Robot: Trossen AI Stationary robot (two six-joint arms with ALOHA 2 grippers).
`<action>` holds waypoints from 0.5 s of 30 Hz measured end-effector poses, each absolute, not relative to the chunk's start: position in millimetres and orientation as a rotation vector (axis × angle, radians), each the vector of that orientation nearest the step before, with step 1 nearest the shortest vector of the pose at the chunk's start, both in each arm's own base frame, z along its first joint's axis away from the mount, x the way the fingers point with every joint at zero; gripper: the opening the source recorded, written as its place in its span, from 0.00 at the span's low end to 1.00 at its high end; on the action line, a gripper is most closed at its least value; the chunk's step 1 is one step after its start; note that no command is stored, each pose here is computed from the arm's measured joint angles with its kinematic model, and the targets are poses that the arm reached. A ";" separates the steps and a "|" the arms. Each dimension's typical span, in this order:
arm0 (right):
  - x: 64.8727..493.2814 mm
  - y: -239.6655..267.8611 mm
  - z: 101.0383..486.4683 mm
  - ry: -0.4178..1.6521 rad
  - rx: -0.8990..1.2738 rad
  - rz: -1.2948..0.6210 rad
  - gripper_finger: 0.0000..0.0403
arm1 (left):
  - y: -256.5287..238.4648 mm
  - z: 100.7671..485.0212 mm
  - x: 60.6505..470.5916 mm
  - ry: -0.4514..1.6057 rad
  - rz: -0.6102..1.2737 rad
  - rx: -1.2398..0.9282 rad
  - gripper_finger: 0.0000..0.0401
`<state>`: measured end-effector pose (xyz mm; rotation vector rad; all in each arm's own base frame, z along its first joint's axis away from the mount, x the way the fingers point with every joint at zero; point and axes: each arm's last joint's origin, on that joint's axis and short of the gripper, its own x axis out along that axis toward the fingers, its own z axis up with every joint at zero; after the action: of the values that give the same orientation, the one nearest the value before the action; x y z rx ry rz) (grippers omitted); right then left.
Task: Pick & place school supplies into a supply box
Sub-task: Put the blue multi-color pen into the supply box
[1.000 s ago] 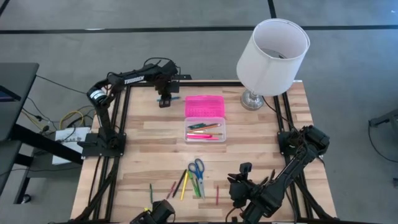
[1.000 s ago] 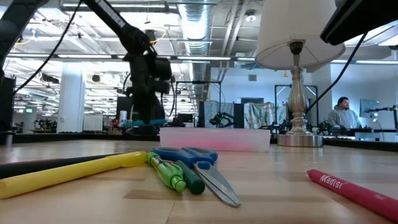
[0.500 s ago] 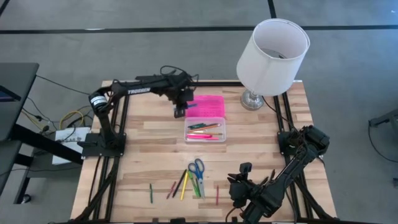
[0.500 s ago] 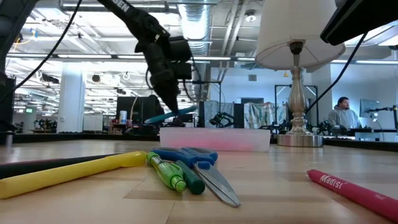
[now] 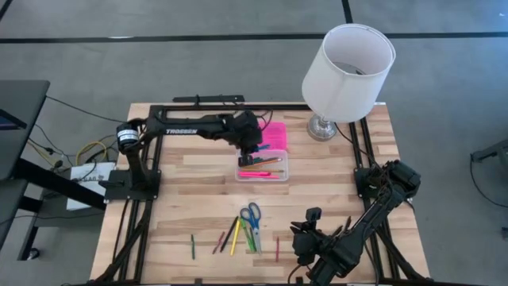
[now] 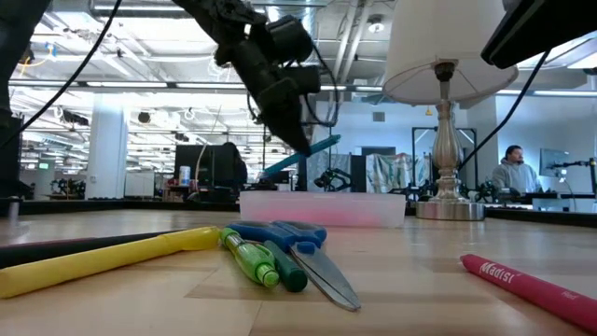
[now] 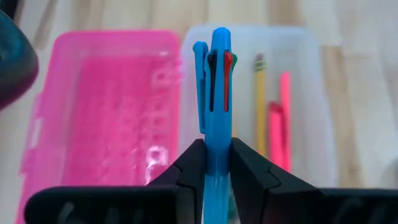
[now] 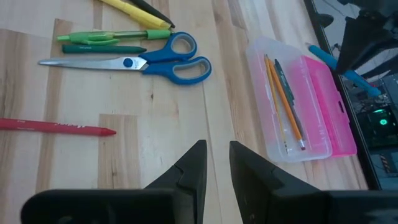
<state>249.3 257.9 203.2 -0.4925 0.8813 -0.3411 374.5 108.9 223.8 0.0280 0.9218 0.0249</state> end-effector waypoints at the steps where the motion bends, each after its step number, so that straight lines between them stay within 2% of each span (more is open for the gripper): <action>1: 249.3 257.9 203.2 0.881 -0.493 -0.341 0.16 | 104.8 224.2 376.2 0.915 0.016 0.033 0.12; 10: 249.2 258.1 203.2 0.882 -0.489 -0.341 0.16 | 81.4 227.3 386.4 0.854 -0.006 0.015 0.12; 15: 246.6 260.6 203.1 0.880 -0.486 -0.334 0.16 | 78.6 225.3 388.2 0.863 0.051 0.034 0.12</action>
<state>246.6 260.6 203.1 -0.4859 0.8798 -0.3338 388.2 78.6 225.3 0.0337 0.8634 0.0511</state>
